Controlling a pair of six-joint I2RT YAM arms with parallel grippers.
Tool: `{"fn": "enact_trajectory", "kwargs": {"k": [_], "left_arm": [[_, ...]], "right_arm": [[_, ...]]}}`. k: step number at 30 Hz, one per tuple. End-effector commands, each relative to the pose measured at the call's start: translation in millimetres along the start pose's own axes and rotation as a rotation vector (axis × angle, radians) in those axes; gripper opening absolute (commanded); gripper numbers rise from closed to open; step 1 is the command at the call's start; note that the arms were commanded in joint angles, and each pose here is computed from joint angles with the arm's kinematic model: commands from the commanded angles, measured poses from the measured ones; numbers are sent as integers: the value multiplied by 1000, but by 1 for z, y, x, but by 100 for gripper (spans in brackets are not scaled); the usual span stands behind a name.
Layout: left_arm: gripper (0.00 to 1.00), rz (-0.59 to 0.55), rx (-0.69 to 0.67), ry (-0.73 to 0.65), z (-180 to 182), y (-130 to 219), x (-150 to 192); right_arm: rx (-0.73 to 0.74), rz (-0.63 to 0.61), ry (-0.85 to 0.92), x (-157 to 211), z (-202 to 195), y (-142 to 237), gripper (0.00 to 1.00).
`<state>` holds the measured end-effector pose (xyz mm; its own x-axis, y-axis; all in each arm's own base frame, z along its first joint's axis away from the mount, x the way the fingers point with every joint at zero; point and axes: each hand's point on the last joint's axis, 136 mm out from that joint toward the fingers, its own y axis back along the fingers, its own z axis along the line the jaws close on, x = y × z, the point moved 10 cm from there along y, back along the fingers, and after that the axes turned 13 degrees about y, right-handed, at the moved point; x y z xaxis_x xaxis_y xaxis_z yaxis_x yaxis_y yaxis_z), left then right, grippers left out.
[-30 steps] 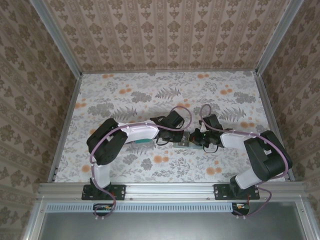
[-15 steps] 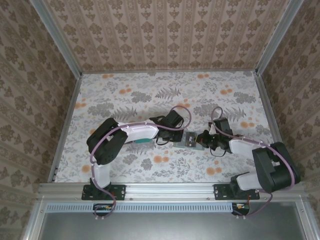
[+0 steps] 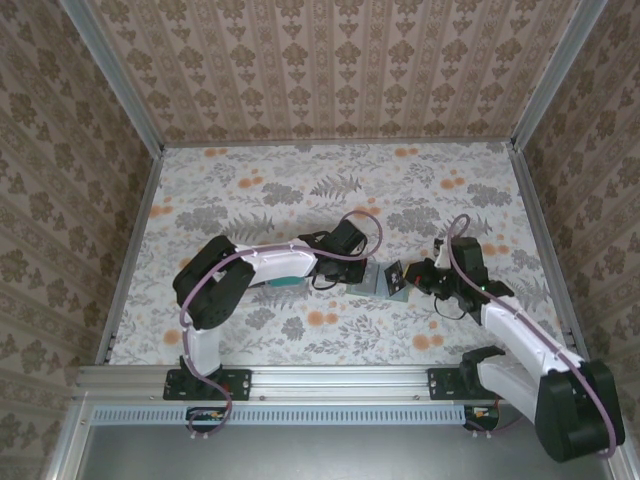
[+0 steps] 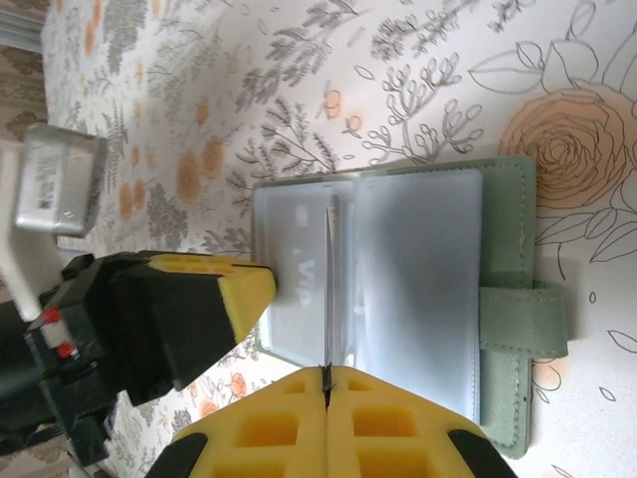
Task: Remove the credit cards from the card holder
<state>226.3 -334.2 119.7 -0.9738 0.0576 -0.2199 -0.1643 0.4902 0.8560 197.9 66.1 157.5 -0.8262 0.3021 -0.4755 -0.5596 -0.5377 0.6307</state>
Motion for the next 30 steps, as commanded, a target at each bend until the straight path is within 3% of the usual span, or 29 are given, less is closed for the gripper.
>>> {"fn": "enact_trajectory", "kwargs": {"k": [1,5,8,15,22,30], "left_arm": [[1,-67,62,-19,-21,33,-8],[31,-198,84,-46,-30,77,-15],[45,-300,65,-64,-28,112,-18],[99,-534,25,-18,5,195,-7],[100,-732,35,57,52,257,20],[100,-871,51,106,90,303,53]], "right_arm": [[21,-9,44,-2,6,13,0],[-9,-33,122,-10,22,22,0],[-20,-50,210,-17,40,26,0],[-57,-68,414,-31,88,22,0],[-124,-50,622,-38,141,4,0],[-208,-60,910,-34,206,-20,0]]}}
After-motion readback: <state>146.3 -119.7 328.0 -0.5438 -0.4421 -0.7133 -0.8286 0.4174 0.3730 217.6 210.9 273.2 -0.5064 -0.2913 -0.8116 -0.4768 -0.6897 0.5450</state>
